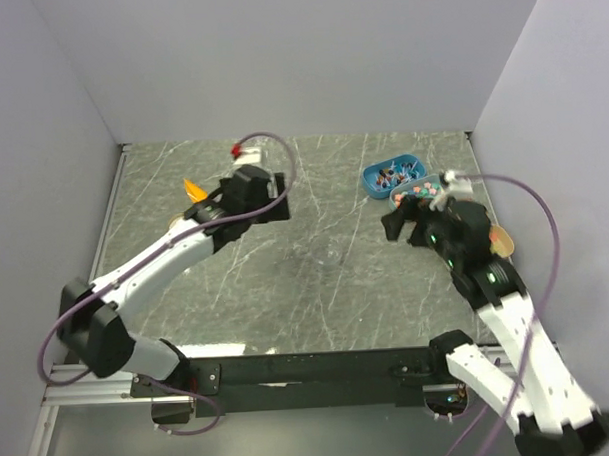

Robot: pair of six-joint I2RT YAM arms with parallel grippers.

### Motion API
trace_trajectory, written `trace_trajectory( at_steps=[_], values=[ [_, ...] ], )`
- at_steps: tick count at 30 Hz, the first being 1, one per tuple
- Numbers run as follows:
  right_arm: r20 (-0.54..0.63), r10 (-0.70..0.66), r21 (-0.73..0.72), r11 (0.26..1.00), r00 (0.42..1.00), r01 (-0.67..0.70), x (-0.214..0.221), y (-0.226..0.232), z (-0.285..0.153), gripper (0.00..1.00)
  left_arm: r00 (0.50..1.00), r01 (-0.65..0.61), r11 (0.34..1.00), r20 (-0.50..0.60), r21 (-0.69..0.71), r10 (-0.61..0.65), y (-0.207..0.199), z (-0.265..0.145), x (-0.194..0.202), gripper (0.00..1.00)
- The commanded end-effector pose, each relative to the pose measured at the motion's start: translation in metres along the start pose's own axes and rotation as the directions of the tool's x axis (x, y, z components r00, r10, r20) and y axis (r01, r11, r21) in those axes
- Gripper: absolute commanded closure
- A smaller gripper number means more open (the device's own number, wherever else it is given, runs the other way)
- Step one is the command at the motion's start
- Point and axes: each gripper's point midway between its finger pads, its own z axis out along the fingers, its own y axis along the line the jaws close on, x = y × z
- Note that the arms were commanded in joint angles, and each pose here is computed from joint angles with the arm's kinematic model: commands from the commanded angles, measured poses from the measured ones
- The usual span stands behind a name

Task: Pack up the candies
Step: Place the packing bottle at the center of the board, then move the storage box to the center of the board.

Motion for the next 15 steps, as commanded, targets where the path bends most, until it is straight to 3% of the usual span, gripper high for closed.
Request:
trace_trajectory(
  at_steps=[1,5,8,9,14,15],
  values=[
    [0.030,-0.001,0.064,0.998,1.000,-0.001,-0.030,0.001,0.037,0.00,1.000,-0.012,0.999,0.022,-0.052,0.013,0.048,0.007,0.013,0.01],
    [-0.097,-0.084,0.164,0.982,0.992,0.099,-0.030,-0.013,0.105,0.00,0.998,0.020,0.995,0.054,-0.097,-0.015,0.092,0.000,0.018,0.00],
    [-0.139,-0.181,0.143,0.969,0.974,0.200,-0.039,-0.010,0.143,0.00,0.999,0.018,0.990,0.049,-0.143,-0.011,0.111,-0.003,0.031,0.00],
    [-0.204,-0.183,0.157,0.964,0.962,0.217,-0.022,-0.020,0.167,0.00,0.998,0.023,0.989,0.067,-0.144,-0.014,0.114,-0.008,0.028,0.01],
    [-0.235,-0.176,0.146,0.966,0.956,0.214,-0.030,-0.028,0.236,0.14,0.994,0.026,0.975,0.107,-0.220,-0.003,0.136,-0.016,0.033,0.01],
    [-0.278,-0.174,0.150,0.964,0.945,0.221,-0.015,-0.038,0.256,0.15,0.992,0.030,0.973,0.130,-0.228,0.000,0.138,-0.016,0.030,0.01]
  ],
)
